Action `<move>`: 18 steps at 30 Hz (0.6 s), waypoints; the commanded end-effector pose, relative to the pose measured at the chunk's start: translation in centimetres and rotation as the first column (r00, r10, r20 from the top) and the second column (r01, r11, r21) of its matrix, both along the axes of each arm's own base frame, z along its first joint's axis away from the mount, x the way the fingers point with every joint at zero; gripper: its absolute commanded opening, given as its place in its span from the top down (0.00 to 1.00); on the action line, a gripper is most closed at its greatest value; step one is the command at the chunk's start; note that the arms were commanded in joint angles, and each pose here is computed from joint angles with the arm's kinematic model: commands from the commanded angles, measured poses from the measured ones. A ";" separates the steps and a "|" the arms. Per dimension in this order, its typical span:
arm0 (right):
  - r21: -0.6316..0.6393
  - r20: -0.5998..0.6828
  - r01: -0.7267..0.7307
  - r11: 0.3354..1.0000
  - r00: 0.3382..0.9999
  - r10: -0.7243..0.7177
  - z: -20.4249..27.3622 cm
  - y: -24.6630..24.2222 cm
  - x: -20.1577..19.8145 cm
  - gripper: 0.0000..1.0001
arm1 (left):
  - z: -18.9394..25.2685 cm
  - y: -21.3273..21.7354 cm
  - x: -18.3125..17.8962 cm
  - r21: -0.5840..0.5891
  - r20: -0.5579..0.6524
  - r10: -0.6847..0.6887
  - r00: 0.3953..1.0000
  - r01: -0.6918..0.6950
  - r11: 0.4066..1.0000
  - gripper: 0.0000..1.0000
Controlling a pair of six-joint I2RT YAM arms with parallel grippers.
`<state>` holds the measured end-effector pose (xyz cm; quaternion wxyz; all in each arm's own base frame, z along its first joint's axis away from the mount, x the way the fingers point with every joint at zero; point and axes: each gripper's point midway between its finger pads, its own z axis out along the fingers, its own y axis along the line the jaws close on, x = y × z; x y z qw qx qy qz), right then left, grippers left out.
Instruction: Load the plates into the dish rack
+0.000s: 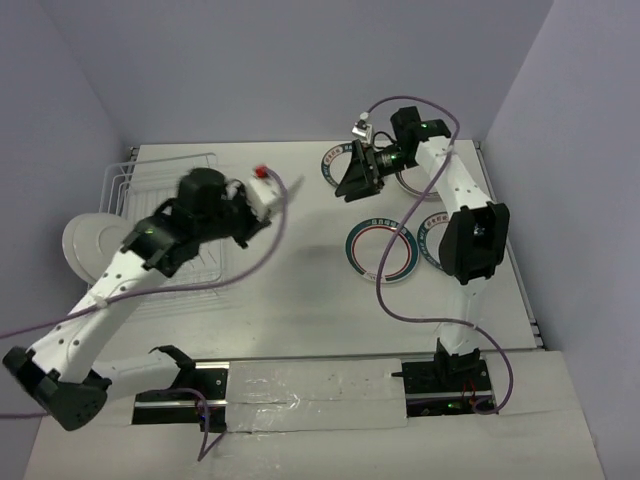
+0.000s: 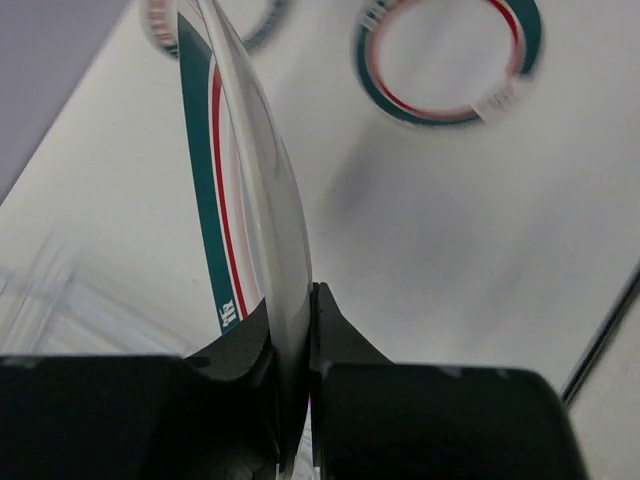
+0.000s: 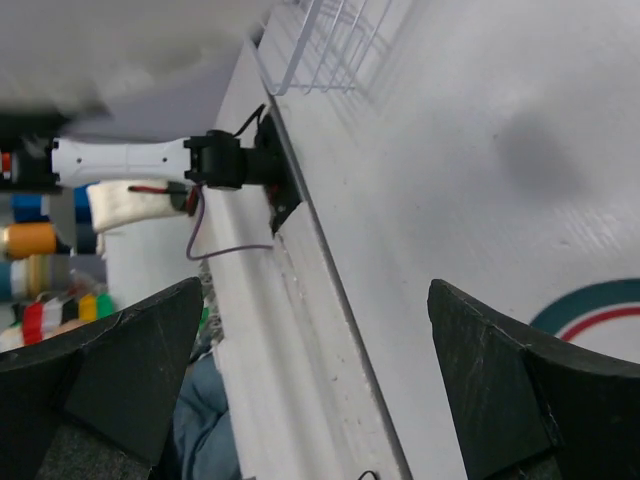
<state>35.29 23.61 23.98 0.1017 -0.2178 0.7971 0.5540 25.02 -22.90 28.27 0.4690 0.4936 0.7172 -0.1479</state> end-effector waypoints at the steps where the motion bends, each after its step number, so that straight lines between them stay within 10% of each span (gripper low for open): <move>1: -0.058 0.110 0.066 0.996 0.992 -0.060 1.6 -1.5 0.9 0.00 | 10.5 5.2 1.6 -0.401 -0.025 0.250 0.968 -0.239 0.884 1.00; 11: -0.066 0.187 0.069 0.995 0.981 -0.056 1.6 -1.7 0.0 0.00 | 12.4 17.5 0.1 -0.500 -0.123 0.622 0.773 -0.590 0.634 1.00; 18: -0.062 0.200 0.034 0.997 0.980 -0.020 0.9 -1.2 -1.0 0.00 | 9.6 20.2 1.2 -0.433 -0.272 0.559 0.783 -0.618 0.656 1.00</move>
